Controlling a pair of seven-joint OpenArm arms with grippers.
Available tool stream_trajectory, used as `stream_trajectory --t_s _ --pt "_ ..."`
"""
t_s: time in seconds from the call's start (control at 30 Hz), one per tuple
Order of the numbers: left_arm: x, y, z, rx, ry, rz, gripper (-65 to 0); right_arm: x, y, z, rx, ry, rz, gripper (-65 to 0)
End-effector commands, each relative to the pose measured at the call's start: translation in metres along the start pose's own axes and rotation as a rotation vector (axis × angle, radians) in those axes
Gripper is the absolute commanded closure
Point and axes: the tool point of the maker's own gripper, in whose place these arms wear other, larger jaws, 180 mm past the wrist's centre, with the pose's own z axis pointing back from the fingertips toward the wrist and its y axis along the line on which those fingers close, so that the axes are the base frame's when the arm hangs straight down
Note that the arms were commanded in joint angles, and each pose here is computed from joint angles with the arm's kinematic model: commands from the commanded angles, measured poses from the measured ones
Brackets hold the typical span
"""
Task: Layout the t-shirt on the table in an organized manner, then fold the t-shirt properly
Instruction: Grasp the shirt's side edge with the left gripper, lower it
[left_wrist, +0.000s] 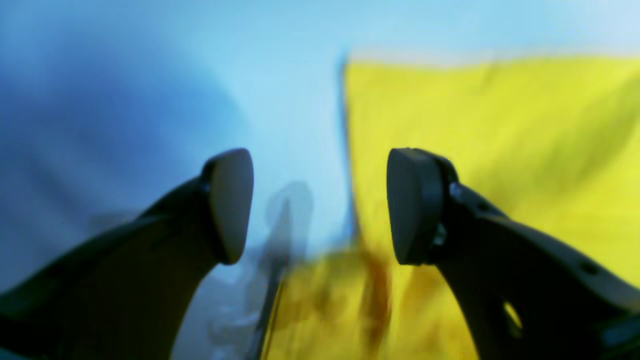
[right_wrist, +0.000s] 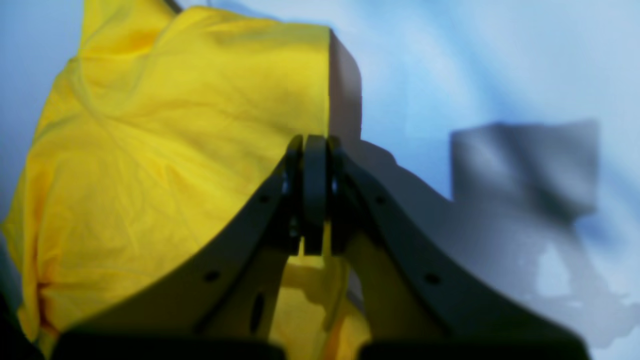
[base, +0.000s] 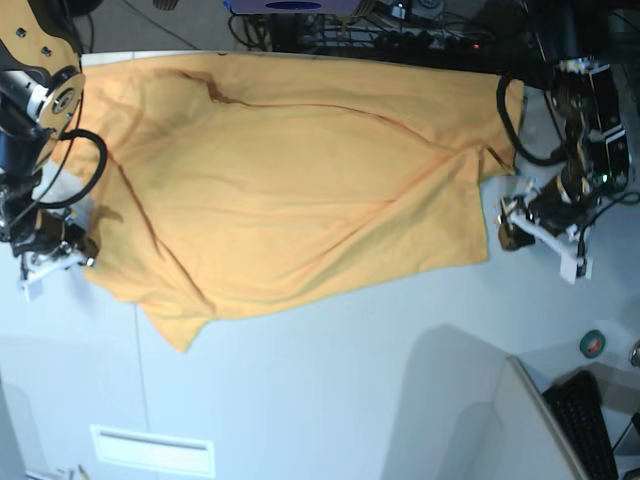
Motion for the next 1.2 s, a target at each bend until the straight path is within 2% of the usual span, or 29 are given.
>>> stream_trajectory --t_s 0.0,0.13,0.23,0.33,0.73,0.8,0.93,1.1,1.17 --pt "0.013 0.004 -0.01 0.002 -0.004 0.017 -40.5 0.026 0.003 0.007 0.01 -0.061 0.018 0.0" --pt "0.014 -0.011 -0.058 -0.043 0.125 0.055 -40.5 0.027 0.003 0.007 0.01 -0.063 0.018 0.0" --pt "0.018 -0.024 -0.076 -0.064 0.16 0.054 -40.5 0.026 0.003 0.007 0.01 -0.061 0.018 0.0" --pt "0.017 -0.029 -0.084 -0.065 0.148 0.047 -40.5 0.027 0.0 0.008 0.005 -0.062 0.019 0.0" --pt "-0.023 -0.033 -0.092 -0.07 0.238 0.082 -38.7 0.027 0.0 0.009 0.004 -0.063 0.019 0.0" --pt "-0.025 -0.033 -0.093 -0.07 0.237 0.086 -30.4 0.027 0.0 0.008 0.005 -0.062 0.019 0.0" --pt "-0.031 -0.029 -0.096 -0.062 0.232 0.101 -0.7 0.027 0.0 0.008 0.005 -0.062 0.019 0.0" --pt "-0.02 -0.03 -0.097 -0.063 0.195 0.103 0.0 0.028 0.001 0.008 0.006 -0.065 0.019 0.0" --pt "-0.003 -0.034 -0.098 -0.072 0.167 0.1 0.0 0.032 0.001 0.009 0.006 -0.071 0.022 0.0"
